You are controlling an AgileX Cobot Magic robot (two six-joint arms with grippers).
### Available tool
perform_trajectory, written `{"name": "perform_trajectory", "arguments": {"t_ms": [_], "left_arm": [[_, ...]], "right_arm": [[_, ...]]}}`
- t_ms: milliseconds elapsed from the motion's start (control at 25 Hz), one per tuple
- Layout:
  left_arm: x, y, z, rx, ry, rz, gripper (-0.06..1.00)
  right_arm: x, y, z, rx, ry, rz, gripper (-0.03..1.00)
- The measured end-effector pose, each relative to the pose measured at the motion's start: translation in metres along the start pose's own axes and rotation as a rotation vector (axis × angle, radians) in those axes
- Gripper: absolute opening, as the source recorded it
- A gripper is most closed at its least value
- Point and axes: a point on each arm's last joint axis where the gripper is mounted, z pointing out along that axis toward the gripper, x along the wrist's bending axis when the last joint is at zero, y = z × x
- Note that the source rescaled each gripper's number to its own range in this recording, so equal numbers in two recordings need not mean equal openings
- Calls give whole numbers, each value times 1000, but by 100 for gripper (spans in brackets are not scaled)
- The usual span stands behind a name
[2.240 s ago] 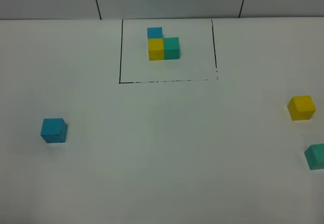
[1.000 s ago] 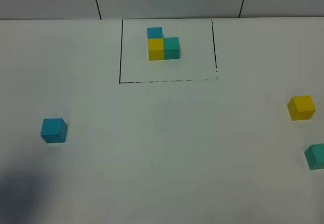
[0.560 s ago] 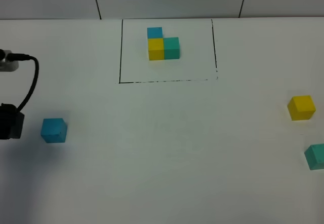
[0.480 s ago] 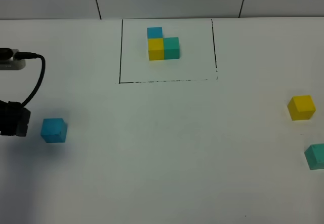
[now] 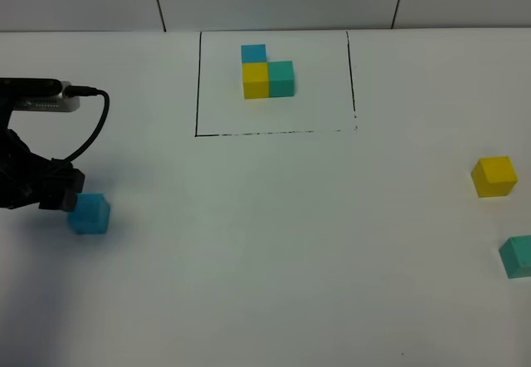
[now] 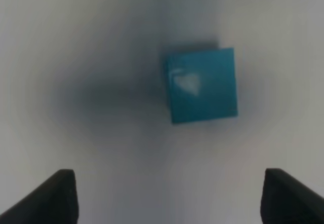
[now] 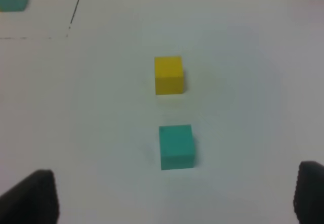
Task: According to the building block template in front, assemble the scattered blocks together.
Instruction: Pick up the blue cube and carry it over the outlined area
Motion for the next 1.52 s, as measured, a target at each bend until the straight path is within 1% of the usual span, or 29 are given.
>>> {"name": "perform_trajectory", "arguments": {"t_ms": [120, 280, 520, 800, 1040, 1400, 1520], "left_arm": [[0, 4, 3, -28, 0, 0, 97], [0, 6, 8, -34, 0, -2, 99], [-1, 9, 31, 19, -22, -34, 100], [0, 15, 57, 25, -21, -47, 100], [0, 14, 73, 67, -19, -53, 100], [-2, 24, 70, 41, -35, -71, 100], [-5, 25, 70, 52, -39, -64, 100]], "right_arm": [[0, 0, 0, 0, 0, 0, 87], [0, 0, 0, 0, 0, 0, 87], [0, 0, 0, 0, 0, 0, 87], [0, 0, 0, 0, 0, 0, 87], [0, 0, 0, 0, 0, 0, 86], [0, 0, 0, 0, 1, 1, 86], [0, 0, 0, 0, 1, 1, 86]]}}
